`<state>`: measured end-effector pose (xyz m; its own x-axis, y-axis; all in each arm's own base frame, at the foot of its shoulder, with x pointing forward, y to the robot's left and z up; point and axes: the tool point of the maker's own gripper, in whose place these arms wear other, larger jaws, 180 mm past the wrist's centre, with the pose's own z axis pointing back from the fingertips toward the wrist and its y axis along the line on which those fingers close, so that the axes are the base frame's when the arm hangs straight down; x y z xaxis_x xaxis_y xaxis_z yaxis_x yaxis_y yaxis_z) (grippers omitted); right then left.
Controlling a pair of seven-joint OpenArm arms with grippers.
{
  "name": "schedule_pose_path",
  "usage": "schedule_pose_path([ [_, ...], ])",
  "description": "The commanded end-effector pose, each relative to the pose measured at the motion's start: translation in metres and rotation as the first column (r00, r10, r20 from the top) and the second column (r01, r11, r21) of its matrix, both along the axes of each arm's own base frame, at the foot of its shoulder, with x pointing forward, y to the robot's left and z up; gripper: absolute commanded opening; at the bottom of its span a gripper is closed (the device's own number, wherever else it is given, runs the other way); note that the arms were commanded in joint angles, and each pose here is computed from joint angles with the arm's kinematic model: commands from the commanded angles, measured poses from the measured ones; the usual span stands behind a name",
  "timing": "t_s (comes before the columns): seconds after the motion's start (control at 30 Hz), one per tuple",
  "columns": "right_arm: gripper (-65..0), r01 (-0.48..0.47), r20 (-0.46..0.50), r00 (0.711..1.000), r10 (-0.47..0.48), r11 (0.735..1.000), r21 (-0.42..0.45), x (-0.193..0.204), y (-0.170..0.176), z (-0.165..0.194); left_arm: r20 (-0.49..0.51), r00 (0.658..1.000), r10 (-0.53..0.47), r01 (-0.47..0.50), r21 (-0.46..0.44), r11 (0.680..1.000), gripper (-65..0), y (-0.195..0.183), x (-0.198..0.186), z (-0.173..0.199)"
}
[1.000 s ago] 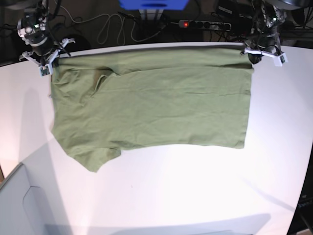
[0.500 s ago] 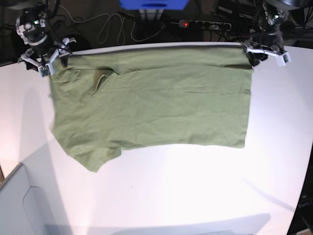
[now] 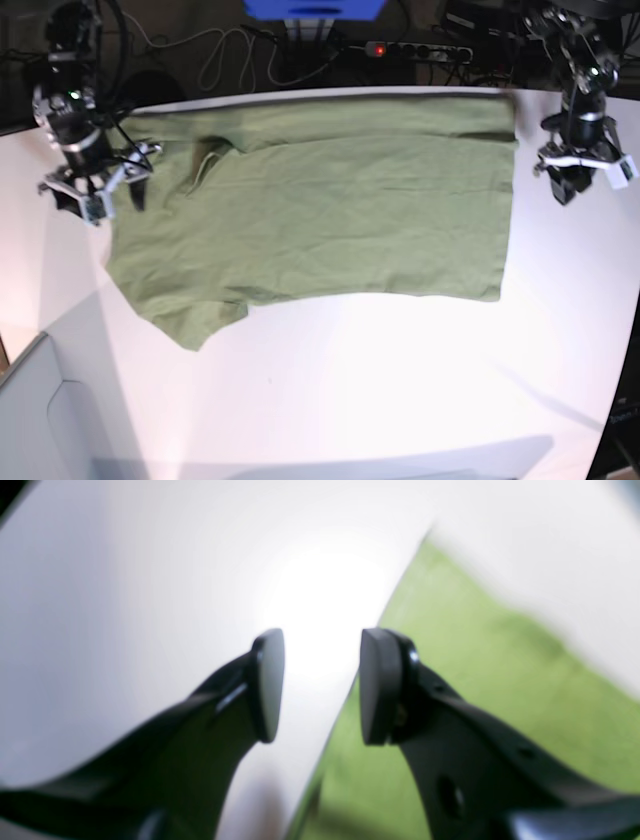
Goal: Fold the T-shirt properly
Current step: 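Open both grippers and release the shirt edge, then move both grippers to the shirt's hem corners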
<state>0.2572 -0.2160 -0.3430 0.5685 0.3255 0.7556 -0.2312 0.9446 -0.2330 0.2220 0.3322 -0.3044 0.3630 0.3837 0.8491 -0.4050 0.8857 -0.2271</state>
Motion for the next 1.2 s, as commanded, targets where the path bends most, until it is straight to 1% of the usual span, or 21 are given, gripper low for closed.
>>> schedule_pose_path([
  [0.0, -23.0, -0.014, 0.055, 0.998, 0.014, 1.000, -0.004, 0.017, 0.001, 0.015, 0.029, 1.000, 0.012, -0.012, 0.007, 1.000, -41.0, 0.006, 0.009, 0.006],
  [0.1, -23.0, -0.009, 0.041, 0.999, 0.009, 1.000, -0.006, 0.039, 0.003, 0.016, 0.106, 0.994, 0.015, -0.015, -0.006, 1.000, -41.0, 0.013, 0.043, 0.020],
  [0.17, -23.0, -0.003, 0.044, 0.999, 0.003, 1.000, -0.005, 0.044, 0.002, 0.018, 0.113, 0.994, -0.004, 0.003, 0.003, 1.000, -41.0, 0.016, 0.067, 0.022],
  [0.23, -23.0, -0.009, 0.045, 0.999, 0.009, 1.000, -0.002, 0.046, 0.005, 0.018, 0.102, 0.995, -0.022, 0.020, 0.018, 1.000, -41.0, 0.017, 0.092, 0.018],
  [0.37, -23.0, -0.022, 0.035, 0.999, 0.022, 1.000, 0.001, 0.043, 0.010, 0.015, 0.058, 0.997, -0.042, 0.043, -0.002, 0.999, -41.0, 0.014, 0.140, -0.002],
  [0.5, -23.0, -0.018, 0.013, 1.000, 0.018, 1.000, -0.001, 0.036, 0.008, 0.008, 0.010, 0.996, -0.085, 0.085, -0.041, 0.996, -41.0, -0.003, 0.182, -0.022],
  [0.57, -23.0, -0.019, -0.001, 1.000, 0.019, 1.000, -0.001, 0.030, 0.008, 0.005, 0.005, 0.995, -0.102, 0.102, -0.025, 0.994, -41.0, -0.010, 0.197, -0.029],
  [0.7, -23.0, -0.017, -0.019, 1.000, 0.017, 1.000, -0.003, 0.024, 0.007, 0.000, -0.033, 0.988, -0.153, 0.154, 0.033, 0.987, -41.0, -0.029, 0.216, -0.056],
  [0.83, -23.0, -0.016, -0.024, 1.000, 0.016, 1.000, -0.003, 0.021, 0.006, -0.002, -0.062, 0.982, -0.176, 0.179, 0.046, 0.983, -41.0, -0.039, 0.220, -0.075],
  [1.17, -23.0, -0.016, -0.012, 1.000, 0.016, 1.000, -0.004, 0.026, 0.006, 0.002, -0.089, 0.980, -0.179, 0.183, 0.040, 0.982, -41.3, -0.040, 0.215, -0.086],
])
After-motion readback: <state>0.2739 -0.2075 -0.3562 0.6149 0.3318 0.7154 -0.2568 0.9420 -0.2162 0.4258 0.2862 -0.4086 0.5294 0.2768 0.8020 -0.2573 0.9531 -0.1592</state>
